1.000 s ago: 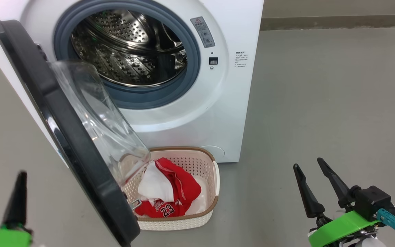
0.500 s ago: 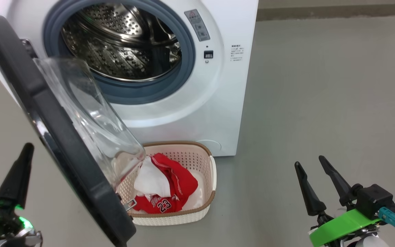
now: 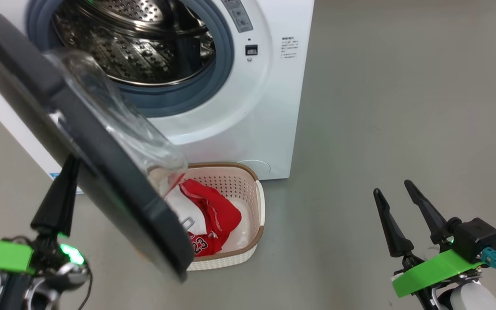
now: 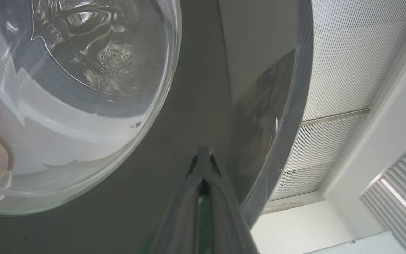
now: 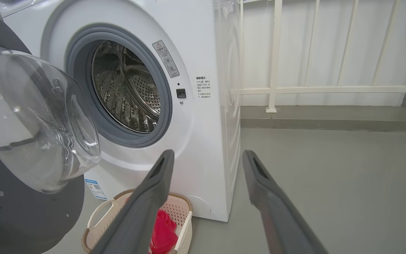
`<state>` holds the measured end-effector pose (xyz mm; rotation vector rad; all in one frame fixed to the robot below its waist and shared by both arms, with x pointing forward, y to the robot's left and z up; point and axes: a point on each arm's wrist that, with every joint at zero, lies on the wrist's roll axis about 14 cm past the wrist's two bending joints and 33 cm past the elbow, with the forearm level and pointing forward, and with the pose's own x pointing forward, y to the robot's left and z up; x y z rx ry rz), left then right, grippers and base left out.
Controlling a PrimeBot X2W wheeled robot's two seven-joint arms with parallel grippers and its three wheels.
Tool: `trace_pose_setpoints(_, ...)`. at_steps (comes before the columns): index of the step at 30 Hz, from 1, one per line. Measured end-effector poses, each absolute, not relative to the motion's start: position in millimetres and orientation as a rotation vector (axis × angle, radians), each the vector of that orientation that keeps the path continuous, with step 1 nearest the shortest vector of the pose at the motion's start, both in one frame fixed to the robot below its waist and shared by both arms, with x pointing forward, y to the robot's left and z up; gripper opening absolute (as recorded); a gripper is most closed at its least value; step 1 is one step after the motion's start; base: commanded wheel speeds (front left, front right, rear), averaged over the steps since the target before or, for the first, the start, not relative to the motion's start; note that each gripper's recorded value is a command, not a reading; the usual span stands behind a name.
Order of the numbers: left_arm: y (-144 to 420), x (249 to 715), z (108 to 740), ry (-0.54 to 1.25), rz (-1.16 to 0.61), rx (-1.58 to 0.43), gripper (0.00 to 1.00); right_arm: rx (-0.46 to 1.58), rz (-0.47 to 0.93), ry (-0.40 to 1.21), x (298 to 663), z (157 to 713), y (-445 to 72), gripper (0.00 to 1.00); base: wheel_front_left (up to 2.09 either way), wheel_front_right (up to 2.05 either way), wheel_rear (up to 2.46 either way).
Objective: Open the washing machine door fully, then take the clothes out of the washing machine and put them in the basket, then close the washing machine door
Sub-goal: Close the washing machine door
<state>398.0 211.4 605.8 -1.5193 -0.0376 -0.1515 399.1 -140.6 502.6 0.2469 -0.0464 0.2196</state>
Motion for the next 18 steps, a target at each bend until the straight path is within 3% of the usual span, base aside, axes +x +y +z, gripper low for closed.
trace_pose_setpoints(18,158.0,458.6,618.9,-0.073,-0.251,-1.604,0.00,0.229,0.173,-0.029,405.0,494.4,-160.8,1.00,0.00,0.00,0.00)
